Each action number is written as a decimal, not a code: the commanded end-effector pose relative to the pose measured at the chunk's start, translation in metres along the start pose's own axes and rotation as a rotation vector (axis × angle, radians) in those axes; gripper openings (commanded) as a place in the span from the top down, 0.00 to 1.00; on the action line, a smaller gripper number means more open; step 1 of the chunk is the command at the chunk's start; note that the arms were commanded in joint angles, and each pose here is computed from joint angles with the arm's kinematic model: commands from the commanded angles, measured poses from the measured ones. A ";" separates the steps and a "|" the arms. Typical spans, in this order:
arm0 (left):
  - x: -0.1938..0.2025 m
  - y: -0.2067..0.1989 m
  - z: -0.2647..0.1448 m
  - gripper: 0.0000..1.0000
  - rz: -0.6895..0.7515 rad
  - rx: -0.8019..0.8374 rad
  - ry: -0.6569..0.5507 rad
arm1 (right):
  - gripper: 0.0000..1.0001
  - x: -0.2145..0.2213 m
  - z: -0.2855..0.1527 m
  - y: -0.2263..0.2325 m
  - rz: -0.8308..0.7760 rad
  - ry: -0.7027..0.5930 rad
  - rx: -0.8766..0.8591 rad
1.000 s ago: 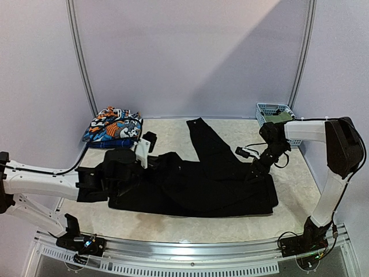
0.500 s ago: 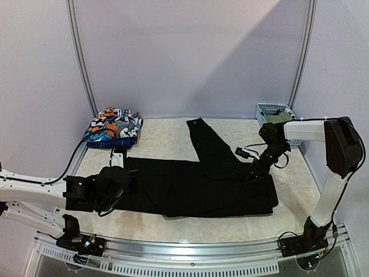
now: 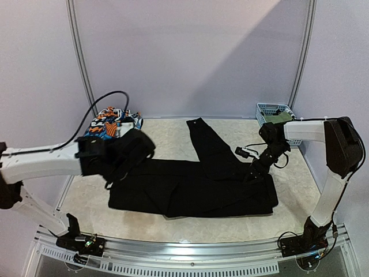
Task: Fold and stack the mixed laundry pile
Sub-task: Adjust the rectangle-folded shirt at the center of the board.
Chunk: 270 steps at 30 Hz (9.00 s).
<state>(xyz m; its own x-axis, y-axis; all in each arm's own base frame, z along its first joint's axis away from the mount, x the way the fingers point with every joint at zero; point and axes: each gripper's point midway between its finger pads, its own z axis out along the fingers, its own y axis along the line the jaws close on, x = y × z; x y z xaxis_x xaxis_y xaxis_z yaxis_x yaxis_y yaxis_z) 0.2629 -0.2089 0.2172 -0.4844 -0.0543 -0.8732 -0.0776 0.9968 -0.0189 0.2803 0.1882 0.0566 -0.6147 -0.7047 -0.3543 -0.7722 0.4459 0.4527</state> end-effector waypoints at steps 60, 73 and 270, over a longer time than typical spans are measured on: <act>0.081 0.051 -0.012 0.43 -0.257 0.048 0.263 | 0.01 -0.015 -0.025 -0.019 0.072 -0.115 0.072; 0.092 -0.088 0.076 0.47 0.041 0.144 0.667 | 0.01 -0.012 -0.027 -0.018 0.065 -0.104 0.084; 0.139 0.037 0.080 0.54 -0.310 0.404 0.597 | 0.01 -0.157 -0.062 0.038 0.001 -0.428 -0.163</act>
<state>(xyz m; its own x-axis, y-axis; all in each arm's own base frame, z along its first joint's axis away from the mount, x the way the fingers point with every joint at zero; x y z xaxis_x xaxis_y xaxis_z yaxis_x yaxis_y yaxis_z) 0.2463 -0.1548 0.0494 -0.9230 -0.1583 -0.3507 -0.0312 0.9393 -0.3417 0.3550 0.2372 0.1673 -0.4978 -0.4710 -0.7283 -0.8359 0.4844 0.2580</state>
